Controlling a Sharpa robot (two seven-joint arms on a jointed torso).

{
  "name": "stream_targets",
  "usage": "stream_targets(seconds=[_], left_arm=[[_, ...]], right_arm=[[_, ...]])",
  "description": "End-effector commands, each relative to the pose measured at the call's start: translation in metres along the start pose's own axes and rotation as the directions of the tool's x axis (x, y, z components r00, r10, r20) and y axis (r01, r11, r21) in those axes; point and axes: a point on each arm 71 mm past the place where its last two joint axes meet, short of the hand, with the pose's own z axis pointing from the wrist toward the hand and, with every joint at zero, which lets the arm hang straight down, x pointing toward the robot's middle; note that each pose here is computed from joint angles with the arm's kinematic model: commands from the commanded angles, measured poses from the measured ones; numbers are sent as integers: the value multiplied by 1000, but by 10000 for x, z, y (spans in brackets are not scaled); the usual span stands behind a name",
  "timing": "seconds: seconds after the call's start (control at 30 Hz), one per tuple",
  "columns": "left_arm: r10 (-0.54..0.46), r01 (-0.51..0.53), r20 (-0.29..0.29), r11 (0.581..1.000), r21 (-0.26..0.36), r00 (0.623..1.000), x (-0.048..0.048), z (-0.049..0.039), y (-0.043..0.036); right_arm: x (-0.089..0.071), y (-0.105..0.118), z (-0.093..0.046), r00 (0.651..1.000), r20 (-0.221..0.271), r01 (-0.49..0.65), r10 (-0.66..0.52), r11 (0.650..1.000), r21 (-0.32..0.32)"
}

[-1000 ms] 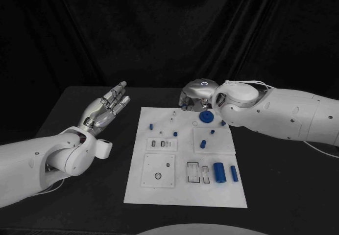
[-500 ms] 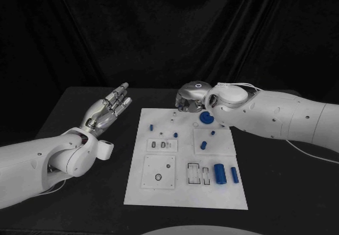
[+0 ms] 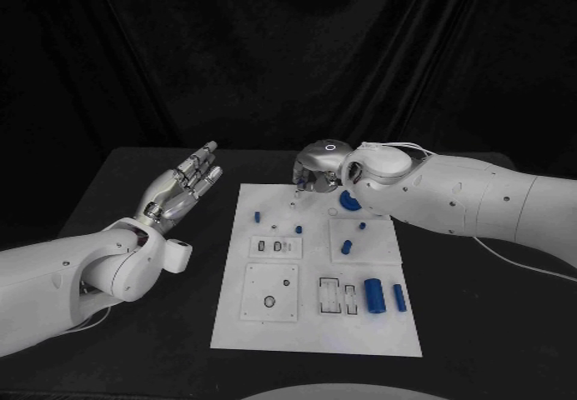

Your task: Assemble the parts on the task board

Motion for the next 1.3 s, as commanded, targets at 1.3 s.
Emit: stream_targets(seconds=[1.3], left_arm=[[-14, 18, -28, 991, 130, 1000, 31, 51, -82]], right_arm=[[141, 23, 118, 1000, 16, -4, 3, 1000, 18]])
